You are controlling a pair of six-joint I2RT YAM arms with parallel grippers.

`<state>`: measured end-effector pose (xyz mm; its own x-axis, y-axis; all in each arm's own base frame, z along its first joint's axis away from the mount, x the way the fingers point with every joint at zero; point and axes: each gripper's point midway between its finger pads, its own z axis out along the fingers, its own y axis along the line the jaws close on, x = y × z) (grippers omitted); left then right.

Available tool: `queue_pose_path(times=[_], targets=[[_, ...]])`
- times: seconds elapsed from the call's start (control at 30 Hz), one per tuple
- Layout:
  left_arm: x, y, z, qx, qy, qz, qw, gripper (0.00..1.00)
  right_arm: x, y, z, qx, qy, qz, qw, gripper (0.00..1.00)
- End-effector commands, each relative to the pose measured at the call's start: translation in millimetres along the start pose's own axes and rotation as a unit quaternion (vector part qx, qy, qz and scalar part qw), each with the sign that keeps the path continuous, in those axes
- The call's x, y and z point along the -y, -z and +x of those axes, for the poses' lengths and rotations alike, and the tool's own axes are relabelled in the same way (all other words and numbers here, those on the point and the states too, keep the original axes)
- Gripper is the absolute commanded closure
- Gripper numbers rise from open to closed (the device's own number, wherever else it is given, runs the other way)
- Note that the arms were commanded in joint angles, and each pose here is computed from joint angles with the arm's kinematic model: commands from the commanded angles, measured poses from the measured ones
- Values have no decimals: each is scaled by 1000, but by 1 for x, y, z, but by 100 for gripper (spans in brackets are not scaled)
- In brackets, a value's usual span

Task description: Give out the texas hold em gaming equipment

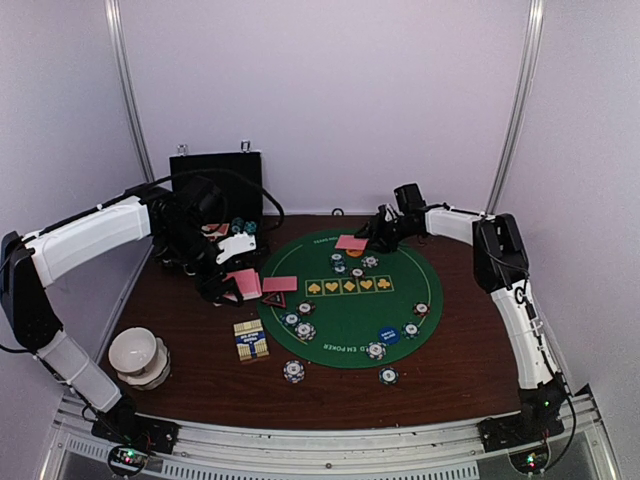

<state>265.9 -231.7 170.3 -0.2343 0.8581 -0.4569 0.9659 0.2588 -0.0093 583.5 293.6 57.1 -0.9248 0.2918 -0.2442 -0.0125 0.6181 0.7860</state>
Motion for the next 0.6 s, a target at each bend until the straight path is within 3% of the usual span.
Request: queue_pose_path(times=[0.0,0.23,0.37,0.57], targets=[[0,3,-13,24,1,9,1000,100,-2,12,5,12,24,34,999,42],[0,3,-10,20,-1,5,1000,100,-44,58,8,46,77,40,995,21],[0,5,-8,19,-2,0,1000,100,-72,79,32,51,97,20,994,19],[2,9,-8,23,-2,-3,1000,100,-131,92,114,4,113,-57,992,19]])
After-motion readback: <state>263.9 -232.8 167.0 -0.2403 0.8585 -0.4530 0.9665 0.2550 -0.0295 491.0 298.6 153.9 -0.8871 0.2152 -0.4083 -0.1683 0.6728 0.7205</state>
